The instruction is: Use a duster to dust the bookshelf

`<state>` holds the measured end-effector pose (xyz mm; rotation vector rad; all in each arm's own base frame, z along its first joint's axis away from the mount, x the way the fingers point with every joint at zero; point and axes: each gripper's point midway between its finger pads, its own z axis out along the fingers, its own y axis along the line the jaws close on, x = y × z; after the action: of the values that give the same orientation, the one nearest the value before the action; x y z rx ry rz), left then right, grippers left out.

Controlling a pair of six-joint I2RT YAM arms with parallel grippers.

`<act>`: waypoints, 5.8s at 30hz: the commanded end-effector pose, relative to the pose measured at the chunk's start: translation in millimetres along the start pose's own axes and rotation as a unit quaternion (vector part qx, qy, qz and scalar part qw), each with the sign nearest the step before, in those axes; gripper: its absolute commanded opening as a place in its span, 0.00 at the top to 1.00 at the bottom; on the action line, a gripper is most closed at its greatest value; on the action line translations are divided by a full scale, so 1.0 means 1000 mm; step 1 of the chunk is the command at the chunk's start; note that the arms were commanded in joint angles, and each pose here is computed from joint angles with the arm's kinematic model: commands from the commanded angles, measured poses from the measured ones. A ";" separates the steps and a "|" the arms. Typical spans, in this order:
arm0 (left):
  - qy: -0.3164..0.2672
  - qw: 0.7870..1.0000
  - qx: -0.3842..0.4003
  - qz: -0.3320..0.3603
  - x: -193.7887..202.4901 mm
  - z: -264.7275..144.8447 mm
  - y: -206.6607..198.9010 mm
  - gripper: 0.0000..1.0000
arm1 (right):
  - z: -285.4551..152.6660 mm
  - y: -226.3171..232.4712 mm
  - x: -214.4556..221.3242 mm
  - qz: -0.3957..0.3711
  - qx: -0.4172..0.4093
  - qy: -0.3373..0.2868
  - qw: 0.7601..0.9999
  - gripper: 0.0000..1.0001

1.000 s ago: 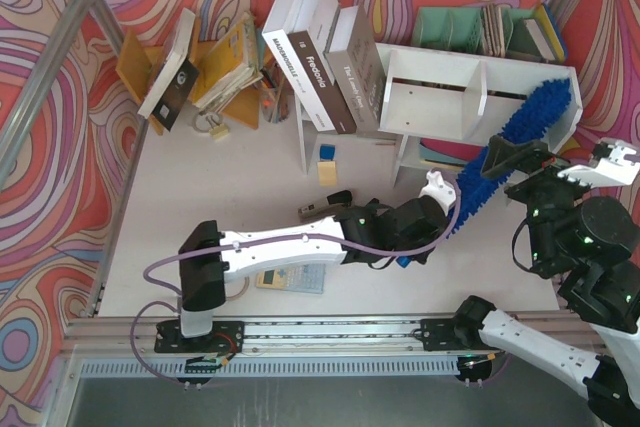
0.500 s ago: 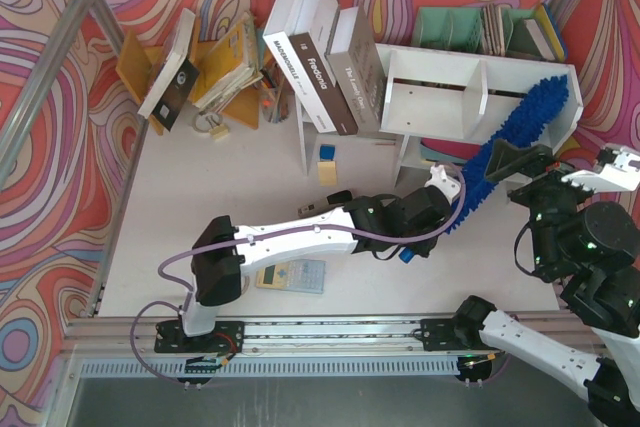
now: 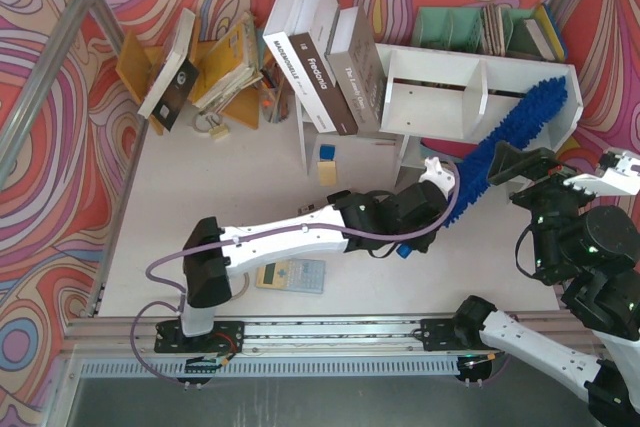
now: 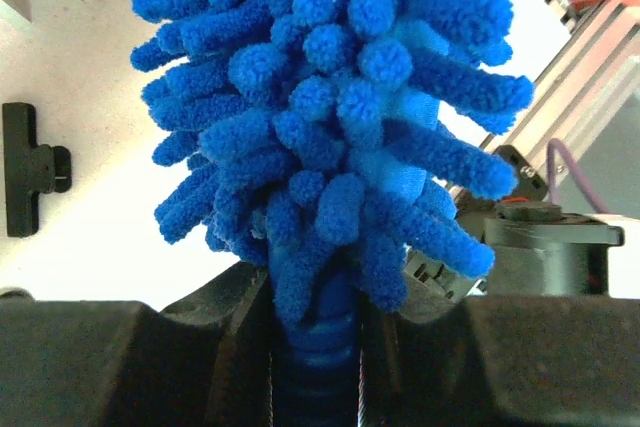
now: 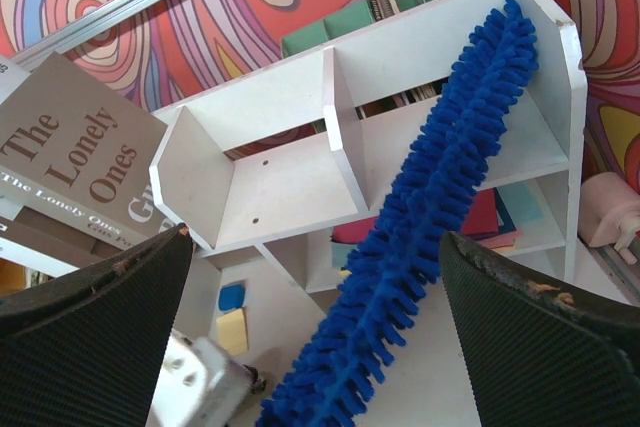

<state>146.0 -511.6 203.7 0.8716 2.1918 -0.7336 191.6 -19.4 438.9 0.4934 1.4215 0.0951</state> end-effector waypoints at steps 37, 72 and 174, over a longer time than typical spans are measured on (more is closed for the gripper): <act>0.035 0.977 0.095 -0.190 -0.023 -0.020 -0.074 1.00 | -0.001 0.003 -0.013 0.028 -0.002 -0.009 1.000 0.01; 0.065 0.996 -0.022 -0.058 -0.005 -0.023 -0.049 1.00 | 0.000 0.002 -0.003 0.027 0.003 -0.003 1.000 0.01; 0.013 0.986 -0.159 0.037 0.020 -0.058 0.022 1.00 | -0.003 -0.012 0.019 0.026 0.020 0.011 0.999 0.01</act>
<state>132.1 -453.7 235.3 0.8163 2.1613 -0.3166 191.2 -19.6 424.4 0.5432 1.4266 0.1214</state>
